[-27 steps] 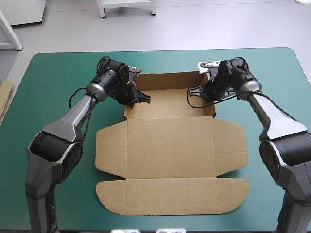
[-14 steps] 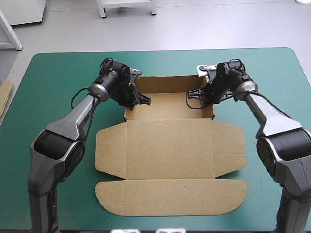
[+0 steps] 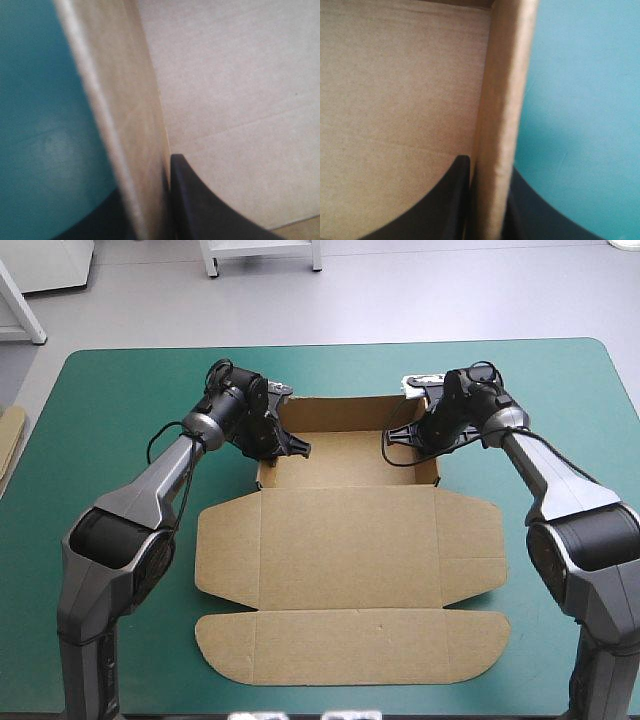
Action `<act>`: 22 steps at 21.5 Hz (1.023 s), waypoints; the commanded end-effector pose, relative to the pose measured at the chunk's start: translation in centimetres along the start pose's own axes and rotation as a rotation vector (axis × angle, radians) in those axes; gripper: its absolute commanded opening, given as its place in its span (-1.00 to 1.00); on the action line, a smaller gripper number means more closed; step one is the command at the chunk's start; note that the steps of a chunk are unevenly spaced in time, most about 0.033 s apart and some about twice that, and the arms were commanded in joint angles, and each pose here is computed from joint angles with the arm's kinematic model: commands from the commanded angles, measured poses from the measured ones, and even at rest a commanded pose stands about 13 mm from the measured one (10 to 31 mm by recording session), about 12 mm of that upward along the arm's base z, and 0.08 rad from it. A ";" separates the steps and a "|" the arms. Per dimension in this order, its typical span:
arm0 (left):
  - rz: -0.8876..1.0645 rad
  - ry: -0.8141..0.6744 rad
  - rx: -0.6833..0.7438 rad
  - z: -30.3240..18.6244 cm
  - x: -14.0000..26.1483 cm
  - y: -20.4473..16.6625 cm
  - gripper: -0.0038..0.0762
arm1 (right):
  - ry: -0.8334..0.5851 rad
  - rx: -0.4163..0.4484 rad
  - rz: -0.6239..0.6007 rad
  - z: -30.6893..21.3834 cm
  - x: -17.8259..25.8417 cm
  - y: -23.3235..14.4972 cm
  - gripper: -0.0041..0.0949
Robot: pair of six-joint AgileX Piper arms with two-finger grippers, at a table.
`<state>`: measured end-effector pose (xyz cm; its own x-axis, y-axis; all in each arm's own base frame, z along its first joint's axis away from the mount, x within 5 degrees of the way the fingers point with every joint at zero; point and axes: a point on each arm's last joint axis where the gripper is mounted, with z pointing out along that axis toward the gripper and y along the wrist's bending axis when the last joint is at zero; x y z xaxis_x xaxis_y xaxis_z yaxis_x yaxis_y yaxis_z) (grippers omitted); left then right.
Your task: Fold the box
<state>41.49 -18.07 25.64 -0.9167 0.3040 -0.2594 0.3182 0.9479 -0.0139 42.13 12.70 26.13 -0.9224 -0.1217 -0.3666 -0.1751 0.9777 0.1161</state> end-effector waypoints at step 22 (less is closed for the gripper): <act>0.154 -0.479 -0.029 -24.7 11.7 -2.2 0.41 | -0.336 0.017 -0.122 -22.3 6.7 0.2 0.08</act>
<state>27.36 -15.38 44.34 -0.6757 0.3831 -0.6298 0.4414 0.8946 0.0706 30.82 9.02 42.12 -0.7867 -0.1846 -0.5891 -0.2551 0.9662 0.0379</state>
